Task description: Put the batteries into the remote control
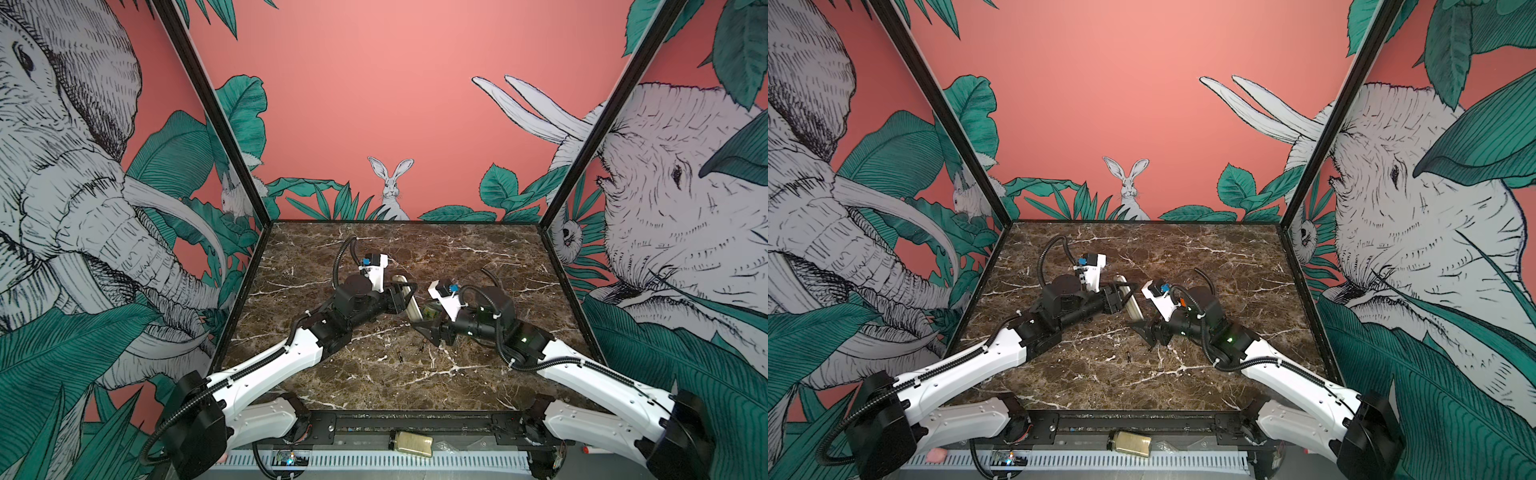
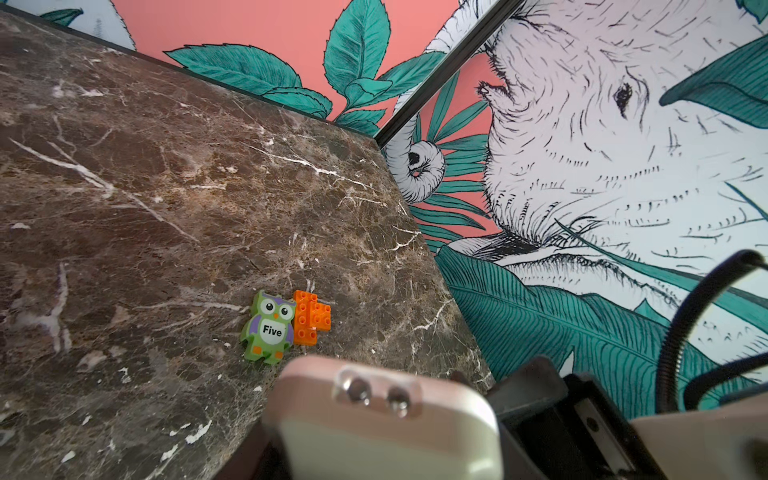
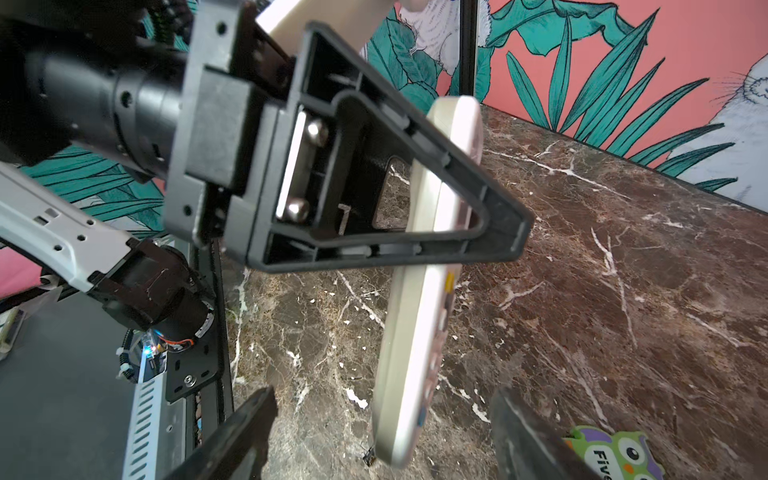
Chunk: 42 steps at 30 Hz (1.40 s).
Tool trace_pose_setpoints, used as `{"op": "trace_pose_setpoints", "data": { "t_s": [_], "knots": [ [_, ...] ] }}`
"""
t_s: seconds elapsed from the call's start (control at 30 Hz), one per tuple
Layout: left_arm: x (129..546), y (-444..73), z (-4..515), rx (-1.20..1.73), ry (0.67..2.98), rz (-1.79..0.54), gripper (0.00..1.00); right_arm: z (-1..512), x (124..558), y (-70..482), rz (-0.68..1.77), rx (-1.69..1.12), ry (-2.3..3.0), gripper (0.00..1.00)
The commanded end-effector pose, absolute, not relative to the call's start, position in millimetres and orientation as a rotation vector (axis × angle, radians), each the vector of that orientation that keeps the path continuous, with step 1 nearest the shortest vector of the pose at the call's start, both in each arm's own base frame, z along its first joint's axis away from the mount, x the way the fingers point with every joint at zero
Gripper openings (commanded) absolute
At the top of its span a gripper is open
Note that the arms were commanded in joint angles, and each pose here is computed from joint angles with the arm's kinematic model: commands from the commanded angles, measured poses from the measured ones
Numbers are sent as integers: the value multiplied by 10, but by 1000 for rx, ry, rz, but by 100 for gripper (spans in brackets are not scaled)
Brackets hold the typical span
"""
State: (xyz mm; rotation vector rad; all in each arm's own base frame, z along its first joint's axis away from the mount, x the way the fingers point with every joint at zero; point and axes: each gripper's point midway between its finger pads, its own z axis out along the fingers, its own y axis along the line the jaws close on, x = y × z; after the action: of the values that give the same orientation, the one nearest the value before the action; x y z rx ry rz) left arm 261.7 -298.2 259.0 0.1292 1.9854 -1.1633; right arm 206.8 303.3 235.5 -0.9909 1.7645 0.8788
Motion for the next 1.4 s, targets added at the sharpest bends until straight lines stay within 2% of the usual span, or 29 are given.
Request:
{"op": "trace_pose_setpoints", "data": {
  "t_s": [0.0, 0.2, 0.47, 0.7, 0.97, 1.37],
  "knots": [
    [2605, -2908, 2696, 59, 1946, -1193, 0, 2406, 2190, 3071, 773, -986, 1755, 75],
    [2598, -2895, 2676, 53, 1949, -1192, 0, 2378, 2280, 3131, 710, -922, 1755, 63],
    [2596, -2905, 2664, 32, 1941, -1223, 0, 2254, 2334, 3227, 621, -902, 1784, 59],
    [2589, -2916, 2642, 32, 1941, -1234, 0, 2201, 2369, 3234, 624, -862, 1783, 42],
    [2589, -2957, 2614, 32, 1944, -1258, 0, 2106, 2429, 3198, 570, -846, 1806, 40],
    [2592, -2949, 2567, 24, 1954, -1250, 0, 2108, 2454, 3141, 543, -819, 1806, 22]
  ]
}}
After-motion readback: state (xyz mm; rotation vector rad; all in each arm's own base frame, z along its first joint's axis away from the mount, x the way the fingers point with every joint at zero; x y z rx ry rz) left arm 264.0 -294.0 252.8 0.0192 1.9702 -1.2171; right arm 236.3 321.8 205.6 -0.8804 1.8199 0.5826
